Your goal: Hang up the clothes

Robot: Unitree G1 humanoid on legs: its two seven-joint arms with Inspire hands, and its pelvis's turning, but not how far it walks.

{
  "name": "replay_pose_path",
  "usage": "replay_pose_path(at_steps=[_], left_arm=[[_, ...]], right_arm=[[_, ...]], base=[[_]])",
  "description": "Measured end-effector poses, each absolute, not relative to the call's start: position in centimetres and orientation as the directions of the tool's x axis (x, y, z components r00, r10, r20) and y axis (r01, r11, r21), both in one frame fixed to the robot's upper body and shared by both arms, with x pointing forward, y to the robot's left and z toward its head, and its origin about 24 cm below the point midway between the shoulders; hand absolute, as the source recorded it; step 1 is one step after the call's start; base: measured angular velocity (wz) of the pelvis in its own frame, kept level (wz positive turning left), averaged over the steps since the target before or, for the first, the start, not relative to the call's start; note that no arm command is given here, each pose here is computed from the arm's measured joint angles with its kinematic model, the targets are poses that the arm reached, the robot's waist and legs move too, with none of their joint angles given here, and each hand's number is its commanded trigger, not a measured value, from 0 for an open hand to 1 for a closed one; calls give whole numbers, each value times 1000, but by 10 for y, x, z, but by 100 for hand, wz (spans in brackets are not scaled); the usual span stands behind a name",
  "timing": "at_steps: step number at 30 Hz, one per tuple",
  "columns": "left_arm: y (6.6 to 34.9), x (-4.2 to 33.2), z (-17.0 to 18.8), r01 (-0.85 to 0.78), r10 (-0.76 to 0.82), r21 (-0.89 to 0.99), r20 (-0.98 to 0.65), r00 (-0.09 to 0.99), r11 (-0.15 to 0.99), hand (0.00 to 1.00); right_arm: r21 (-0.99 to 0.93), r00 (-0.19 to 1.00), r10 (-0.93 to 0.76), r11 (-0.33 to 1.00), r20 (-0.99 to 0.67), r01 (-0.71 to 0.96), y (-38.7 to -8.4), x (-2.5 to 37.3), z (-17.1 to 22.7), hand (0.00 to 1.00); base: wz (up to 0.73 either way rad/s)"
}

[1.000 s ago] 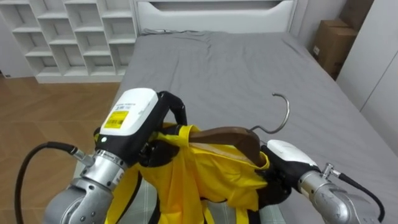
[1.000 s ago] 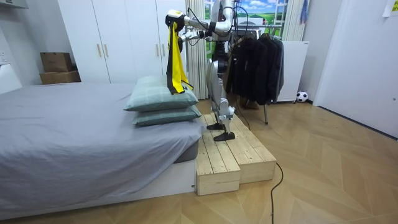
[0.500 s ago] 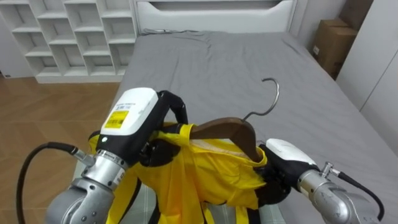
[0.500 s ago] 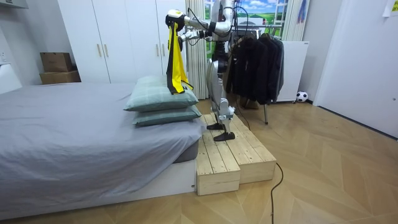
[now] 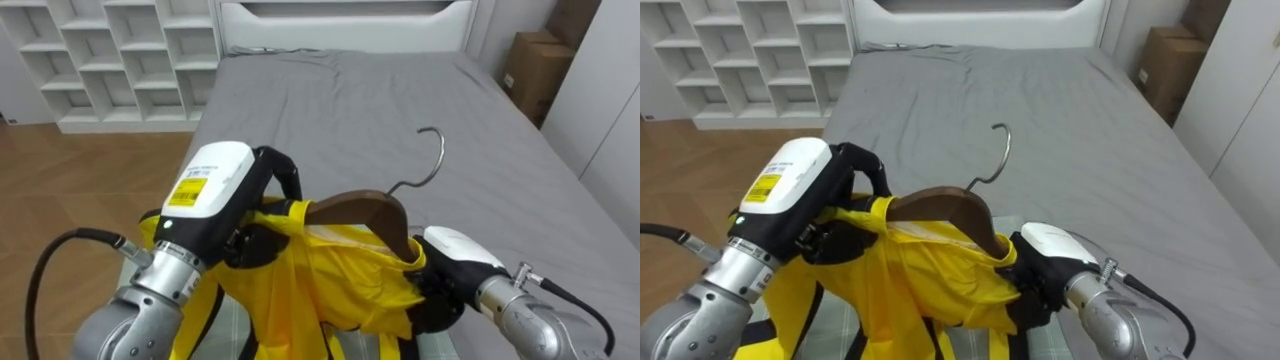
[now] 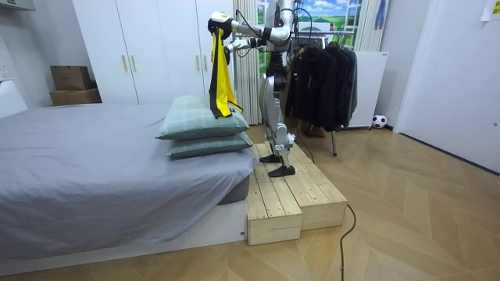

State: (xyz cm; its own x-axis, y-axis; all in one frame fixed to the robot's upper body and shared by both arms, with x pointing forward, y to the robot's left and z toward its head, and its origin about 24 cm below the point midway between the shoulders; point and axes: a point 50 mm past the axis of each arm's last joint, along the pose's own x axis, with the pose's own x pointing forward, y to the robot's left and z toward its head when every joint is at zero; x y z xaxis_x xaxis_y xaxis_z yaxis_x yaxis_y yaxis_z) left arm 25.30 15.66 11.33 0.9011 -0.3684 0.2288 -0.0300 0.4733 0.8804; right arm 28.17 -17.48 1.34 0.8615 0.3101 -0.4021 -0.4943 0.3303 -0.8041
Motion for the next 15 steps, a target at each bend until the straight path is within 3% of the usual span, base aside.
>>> replay_pose_path(at_steps=[15], left_arm=[[141,250,111,23,-404,831,245,881,555,0]], right_arm=[[-800,849,359,326,-388,-504,-163,274,20,100]], base=[[0]])
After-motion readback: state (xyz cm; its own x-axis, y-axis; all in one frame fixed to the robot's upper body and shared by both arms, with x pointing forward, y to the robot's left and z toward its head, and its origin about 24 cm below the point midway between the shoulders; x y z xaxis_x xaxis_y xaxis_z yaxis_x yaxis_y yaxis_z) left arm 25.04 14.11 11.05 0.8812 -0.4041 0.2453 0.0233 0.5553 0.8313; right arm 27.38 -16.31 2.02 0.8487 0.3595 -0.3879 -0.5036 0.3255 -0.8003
